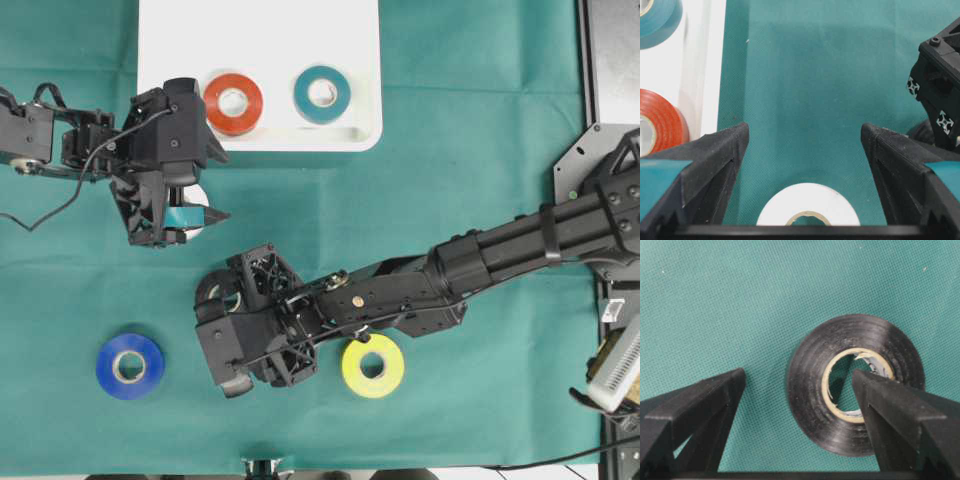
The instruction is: Put the tape alternately from left to right into the white case.
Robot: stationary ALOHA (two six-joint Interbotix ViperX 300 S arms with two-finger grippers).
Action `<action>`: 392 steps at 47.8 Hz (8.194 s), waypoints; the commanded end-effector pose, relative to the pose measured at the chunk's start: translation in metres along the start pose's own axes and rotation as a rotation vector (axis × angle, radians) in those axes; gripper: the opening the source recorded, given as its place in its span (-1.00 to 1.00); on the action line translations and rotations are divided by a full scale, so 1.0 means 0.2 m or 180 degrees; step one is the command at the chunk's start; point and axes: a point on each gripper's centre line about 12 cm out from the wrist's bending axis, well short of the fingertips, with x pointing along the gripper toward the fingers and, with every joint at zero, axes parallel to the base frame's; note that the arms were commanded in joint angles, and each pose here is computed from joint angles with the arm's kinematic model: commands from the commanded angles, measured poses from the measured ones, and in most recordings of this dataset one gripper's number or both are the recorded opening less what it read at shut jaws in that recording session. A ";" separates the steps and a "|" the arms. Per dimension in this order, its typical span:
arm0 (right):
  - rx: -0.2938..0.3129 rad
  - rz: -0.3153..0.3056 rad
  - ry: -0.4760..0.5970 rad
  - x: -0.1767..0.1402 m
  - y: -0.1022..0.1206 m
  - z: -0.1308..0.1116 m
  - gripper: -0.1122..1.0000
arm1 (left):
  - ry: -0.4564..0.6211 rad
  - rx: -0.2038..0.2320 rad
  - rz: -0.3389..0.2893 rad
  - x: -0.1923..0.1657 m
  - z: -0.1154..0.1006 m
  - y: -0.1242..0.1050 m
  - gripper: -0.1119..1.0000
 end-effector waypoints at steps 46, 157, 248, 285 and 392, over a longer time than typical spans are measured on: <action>-0.0202 0.0020 -0.0313 -0.18 0.05 0.12 -0.77 | -0.0083 -0.0024 -0.0005 -0.03 0.04 0.00 0.88; 0.0595 -0.1183 -0.0034 -0.65 -1.02 -0.25 -0.77 | -0.0042 -0.0006 -0.0037 -0.02 0.02 -0.03 0.88; 0.1074 -0.1434 -0.0147 -0.69 -1.36 -0.47 0.67 | -0.0066 -0.0003 -0.0042 -0.02 0.03 -0.03 0.88; 0.0453 -0.0918 -0.0467 -0.74 -0.86 -0.34 0.66 | -0.0071 0.0002 -0.0043 -0.03 0.03 -0.03 0.88; 0.0105 -0.0584 -0.0446 -0.70 -0.59 -0.34 0.66 | 0.0764 0.0177 -0.0178 -0.01 -0.27 -0.15 0.88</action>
